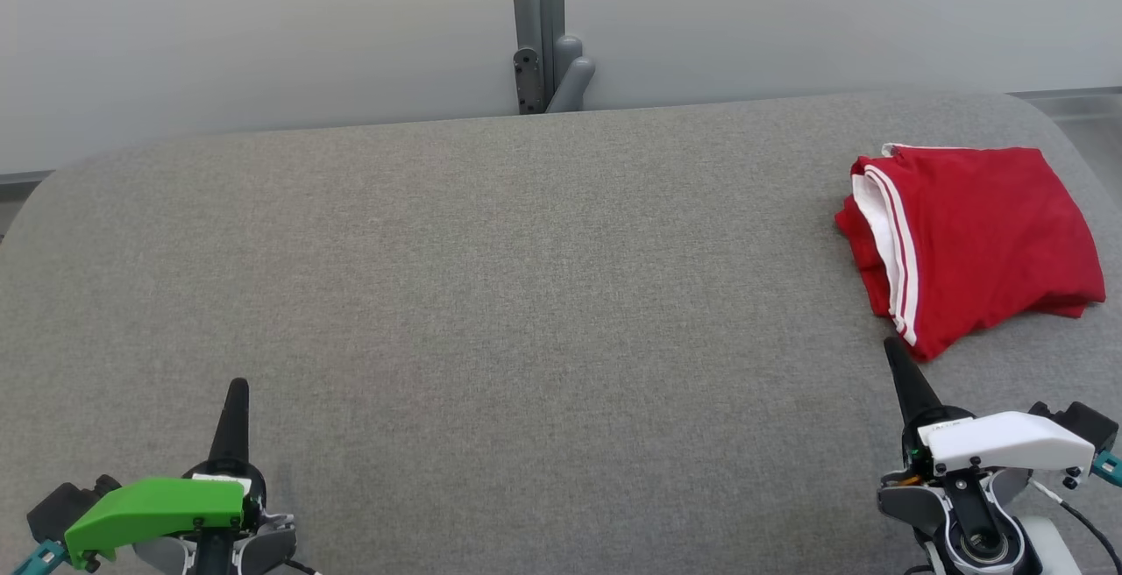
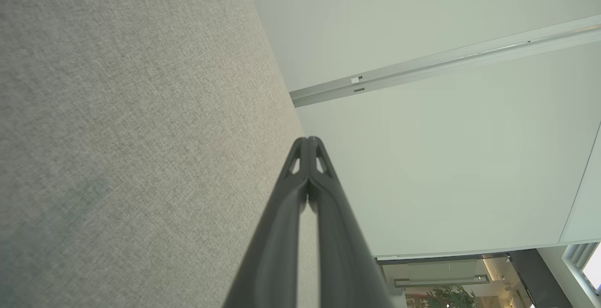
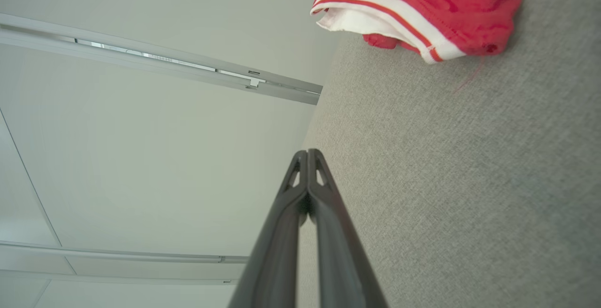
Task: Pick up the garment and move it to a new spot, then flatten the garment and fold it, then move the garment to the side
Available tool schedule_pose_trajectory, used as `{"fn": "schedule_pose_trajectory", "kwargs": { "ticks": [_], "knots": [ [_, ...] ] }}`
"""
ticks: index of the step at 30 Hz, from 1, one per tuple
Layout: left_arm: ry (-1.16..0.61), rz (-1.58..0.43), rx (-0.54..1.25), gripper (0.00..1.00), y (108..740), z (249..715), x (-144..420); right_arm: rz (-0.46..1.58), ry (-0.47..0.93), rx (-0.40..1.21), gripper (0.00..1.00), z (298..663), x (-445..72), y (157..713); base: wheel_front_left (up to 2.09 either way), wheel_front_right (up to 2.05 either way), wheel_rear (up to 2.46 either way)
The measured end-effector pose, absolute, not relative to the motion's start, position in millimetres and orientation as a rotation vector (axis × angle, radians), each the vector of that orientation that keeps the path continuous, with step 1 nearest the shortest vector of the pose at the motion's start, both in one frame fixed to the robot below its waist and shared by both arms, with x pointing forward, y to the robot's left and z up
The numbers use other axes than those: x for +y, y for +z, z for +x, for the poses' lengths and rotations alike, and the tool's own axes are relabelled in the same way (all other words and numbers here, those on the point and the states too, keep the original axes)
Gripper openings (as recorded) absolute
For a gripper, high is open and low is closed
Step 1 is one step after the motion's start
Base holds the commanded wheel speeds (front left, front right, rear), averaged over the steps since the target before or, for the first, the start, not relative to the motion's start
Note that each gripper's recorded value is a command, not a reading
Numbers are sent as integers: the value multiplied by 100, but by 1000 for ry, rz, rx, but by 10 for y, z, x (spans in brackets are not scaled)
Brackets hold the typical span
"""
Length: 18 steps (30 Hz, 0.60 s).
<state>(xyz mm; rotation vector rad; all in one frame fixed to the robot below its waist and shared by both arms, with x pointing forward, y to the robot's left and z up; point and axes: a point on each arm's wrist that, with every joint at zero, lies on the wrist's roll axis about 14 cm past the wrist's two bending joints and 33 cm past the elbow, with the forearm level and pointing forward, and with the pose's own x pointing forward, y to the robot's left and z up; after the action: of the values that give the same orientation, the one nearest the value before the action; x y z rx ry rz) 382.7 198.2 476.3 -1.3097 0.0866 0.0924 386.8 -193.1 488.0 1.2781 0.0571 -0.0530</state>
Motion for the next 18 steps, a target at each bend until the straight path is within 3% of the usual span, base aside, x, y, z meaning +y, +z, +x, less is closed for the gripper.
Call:
{"fn": "schedule_pose_trajectory", "kwargs": {
  "ticks": [18],
  "knots": [
    [58, -1447, 50, 0, 4898, 3883, 2005, 1433, -35, 38, 0, 3903, -1942, 4952, 0, 0, 0]
  ]
}}
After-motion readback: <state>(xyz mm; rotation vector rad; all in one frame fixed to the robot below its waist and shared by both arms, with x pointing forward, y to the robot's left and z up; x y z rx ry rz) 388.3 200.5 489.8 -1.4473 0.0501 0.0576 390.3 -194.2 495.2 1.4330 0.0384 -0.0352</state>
